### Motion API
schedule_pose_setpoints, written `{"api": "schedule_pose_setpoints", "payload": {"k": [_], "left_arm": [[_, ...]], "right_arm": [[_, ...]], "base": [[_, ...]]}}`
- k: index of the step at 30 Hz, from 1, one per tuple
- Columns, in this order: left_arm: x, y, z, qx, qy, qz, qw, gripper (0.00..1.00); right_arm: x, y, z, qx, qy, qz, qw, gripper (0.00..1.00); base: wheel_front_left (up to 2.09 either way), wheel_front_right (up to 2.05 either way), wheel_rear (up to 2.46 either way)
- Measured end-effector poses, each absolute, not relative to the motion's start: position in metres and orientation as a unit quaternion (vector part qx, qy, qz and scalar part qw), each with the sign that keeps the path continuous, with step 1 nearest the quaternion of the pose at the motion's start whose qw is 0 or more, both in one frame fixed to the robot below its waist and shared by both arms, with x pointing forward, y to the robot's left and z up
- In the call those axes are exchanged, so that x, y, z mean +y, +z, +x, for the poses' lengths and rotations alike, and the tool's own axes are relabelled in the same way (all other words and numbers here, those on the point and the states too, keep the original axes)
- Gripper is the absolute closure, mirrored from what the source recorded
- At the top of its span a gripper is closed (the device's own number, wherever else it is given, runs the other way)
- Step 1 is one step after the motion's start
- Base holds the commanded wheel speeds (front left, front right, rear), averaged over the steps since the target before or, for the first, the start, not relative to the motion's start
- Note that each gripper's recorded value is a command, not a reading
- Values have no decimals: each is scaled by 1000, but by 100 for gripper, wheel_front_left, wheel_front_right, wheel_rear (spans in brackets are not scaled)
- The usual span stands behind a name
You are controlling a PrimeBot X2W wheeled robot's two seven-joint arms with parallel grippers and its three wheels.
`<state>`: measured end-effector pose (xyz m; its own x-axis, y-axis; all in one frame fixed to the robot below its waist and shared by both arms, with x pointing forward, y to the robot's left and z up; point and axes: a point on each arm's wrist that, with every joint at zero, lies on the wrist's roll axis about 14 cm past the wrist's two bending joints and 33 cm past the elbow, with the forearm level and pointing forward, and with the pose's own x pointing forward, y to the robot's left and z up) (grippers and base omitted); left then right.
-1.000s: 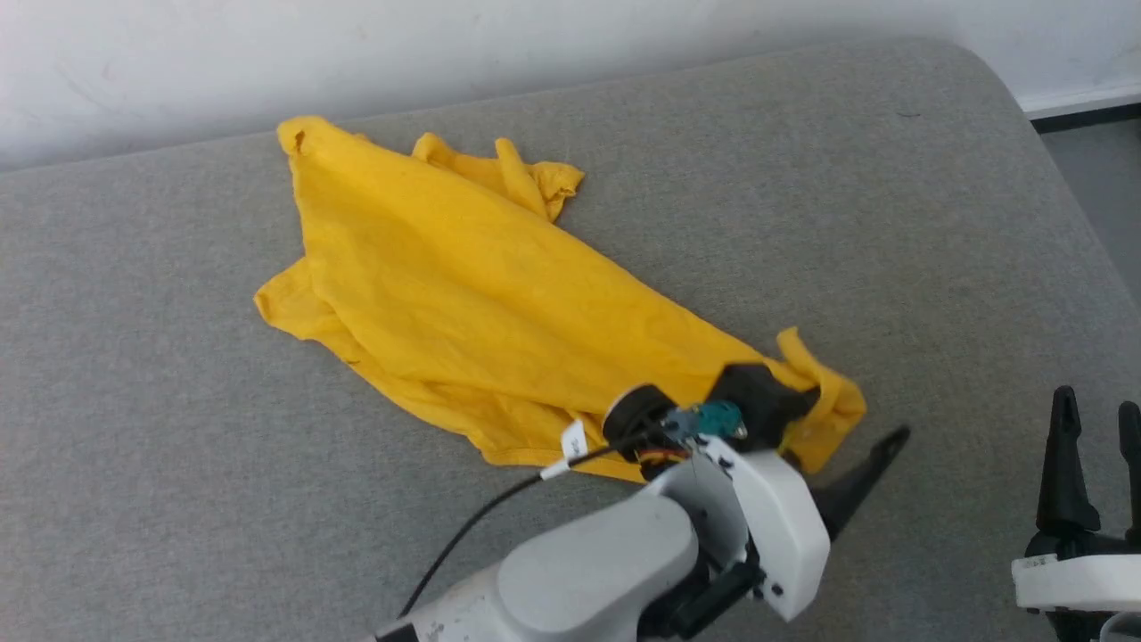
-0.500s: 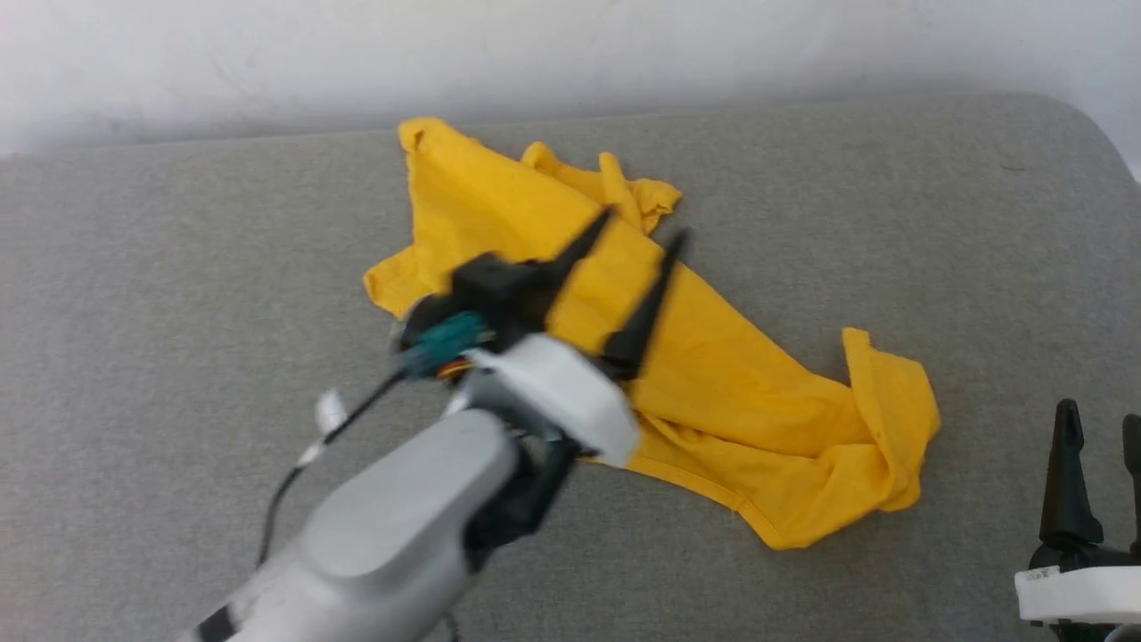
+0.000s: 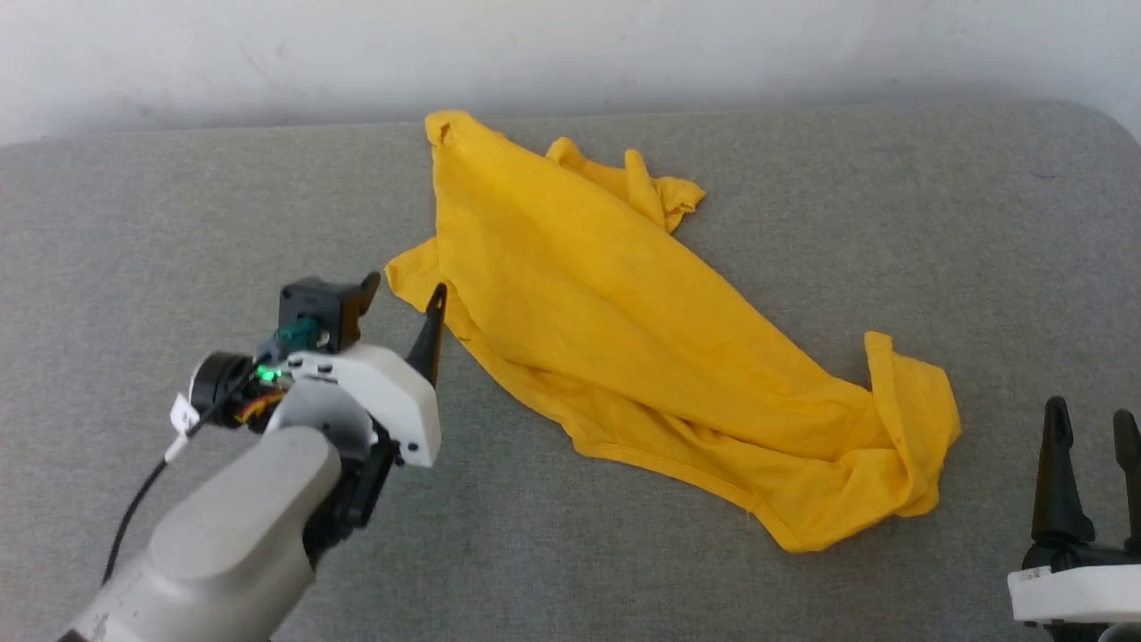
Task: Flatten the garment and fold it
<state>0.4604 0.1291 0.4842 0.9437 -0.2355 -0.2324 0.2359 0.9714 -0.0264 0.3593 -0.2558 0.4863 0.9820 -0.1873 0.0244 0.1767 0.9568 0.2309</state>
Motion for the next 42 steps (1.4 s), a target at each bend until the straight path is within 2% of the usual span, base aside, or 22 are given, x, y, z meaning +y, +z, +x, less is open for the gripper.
{"api": "schedule_pose_setpoints", "payload": {"k": [13,22,23,24,32,38,42], "left_arm": [[148,426,510,242,-112,68,961,0],[147,382,516,339,-119,70,931,0],[147,381,519,343,-117,71,929,15],[147,381,520,344,-115,69,929,100],[141,391,513,328,-110,23,938,100],[139,426,498,240,-85,-83,963,100],[152,437,462,206,-49,-146,966,100]], "right_arm": [[-271,474,359,1,-117,98,988,0],[-281,460,356,22,-136,89,987,0],[-282,460,355,22,-137,88,986,0],[-282,460,355,22,-138,87,986,0],[-276,462,361,16,-126,93,988,0],[-266,471,362,2,-109,100,989,0],[-258,474,359,0,-98,108,989,0]], "base": [[0,0,0],[0,0,0],[0,0,0],[0,0,0],[0,0,0],[0,0,0],[0,0,0]]}}
